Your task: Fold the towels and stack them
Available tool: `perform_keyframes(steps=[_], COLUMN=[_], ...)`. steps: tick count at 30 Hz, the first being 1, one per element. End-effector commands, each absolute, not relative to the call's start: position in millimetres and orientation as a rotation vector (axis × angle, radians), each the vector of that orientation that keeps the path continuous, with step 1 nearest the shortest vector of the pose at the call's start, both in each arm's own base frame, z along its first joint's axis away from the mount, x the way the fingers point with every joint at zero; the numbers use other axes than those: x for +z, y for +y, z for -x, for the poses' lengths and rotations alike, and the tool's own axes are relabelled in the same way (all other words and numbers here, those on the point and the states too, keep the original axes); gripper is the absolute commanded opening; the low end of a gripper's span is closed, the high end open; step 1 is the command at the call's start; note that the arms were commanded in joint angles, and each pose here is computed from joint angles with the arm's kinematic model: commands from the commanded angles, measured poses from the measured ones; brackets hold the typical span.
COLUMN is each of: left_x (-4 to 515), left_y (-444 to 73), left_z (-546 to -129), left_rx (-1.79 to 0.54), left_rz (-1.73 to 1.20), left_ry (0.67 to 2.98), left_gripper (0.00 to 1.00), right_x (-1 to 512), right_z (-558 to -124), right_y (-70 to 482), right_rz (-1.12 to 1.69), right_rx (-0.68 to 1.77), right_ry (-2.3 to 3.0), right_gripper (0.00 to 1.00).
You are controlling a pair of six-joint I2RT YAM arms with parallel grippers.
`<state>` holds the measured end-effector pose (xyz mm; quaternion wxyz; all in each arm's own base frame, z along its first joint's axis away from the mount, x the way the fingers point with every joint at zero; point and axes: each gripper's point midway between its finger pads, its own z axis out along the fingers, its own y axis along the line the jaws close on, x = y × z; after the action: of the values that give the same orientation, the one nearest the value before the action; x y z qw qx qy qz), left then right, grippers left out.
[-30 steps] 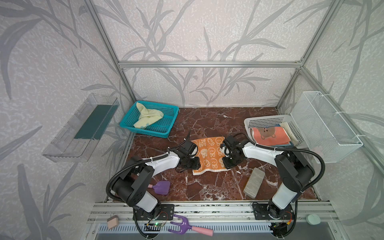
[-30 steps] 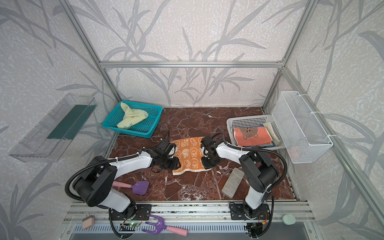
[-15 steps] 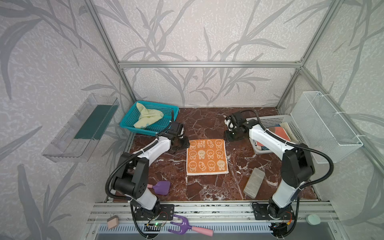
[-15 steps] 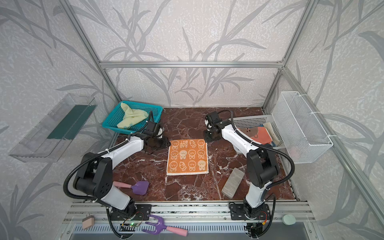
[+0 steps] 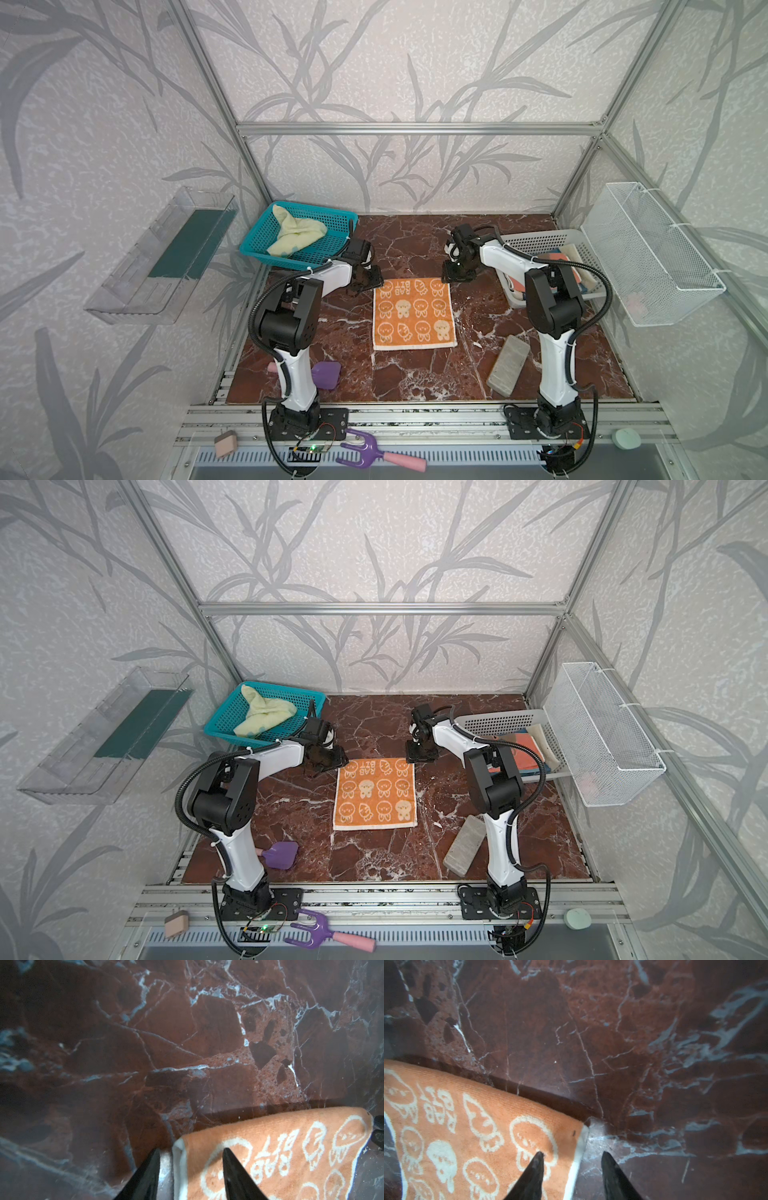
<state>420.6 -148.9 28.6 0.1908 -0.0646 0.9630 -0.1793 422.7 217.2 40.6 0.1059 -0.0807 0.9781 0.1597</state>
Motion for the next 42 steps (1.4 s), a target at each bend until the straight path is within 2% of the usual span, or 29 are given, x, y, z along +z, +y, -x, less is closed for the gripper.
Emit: perform_keyframes(steps=[1, 7, 10, 14, 17, 23, 28, 33, 42], left_x=[21.1, 22.2, 26.5, 41.4, 62.4, 105.1, 127.4, 124.0, 84.3], left_y=[-154.5, -159.8, -159.7, -167.6, -172.8, -171.0, -174.0, -174.2, -159.6], left_z=[-422.9, -425.2, -429.7, -436.4, -441.8, -449.4, -442.4, -422.5, -393.6], left_rx=[-0.555, -0.616, -0.638, -0.727, -0.77, -0.791, -0.826, -0.875, -0.9], left_rz=[0.162, 0.157, 0.154, 0.067, -0.021, -0.075, -0.122, -0.117, -0.028], left_ry=[2.724, 2.708, 2.687, 2.613, 2.517, 2.393, 2.317, 2.273, 2.326], left_gripper=[0.47, 0.38, 0.26, 0.01, 0.0, 0.0, 0.0, 0.0, 0.0], right_x=[30.8, 21.2, 21.2, 25.3, 42.1, 90.1, 108.7, 117.7, 89.7], right_z=[-422.4, -427.7, -432.5, -440.6, -447.8, -465.5, -466.2, -446.8, -395.3], right_y=[222.9, 224.2, 222.3, 220.2, 223.5, 224.3, 222.8, 226.1, 224.5], right_rz=[0.237, 0.251, 0.25, 0.254, 0.292, 0.338, 0.347, 0.372, 0.34], right_rx=[0.506, 0.503, 0.494, 0.495, 0.521, 0.506, 0.514, 0.596, 0.742], right_ry=[2.913, 2.912, 2.904, 2.883, 2.837, 2.678, 2.628, 2.577, 2.558], right_gripper=[0.42, 0.26, 0.17, 0.03, 0.0, 0.0, 0.0, 0.0, 0.0])
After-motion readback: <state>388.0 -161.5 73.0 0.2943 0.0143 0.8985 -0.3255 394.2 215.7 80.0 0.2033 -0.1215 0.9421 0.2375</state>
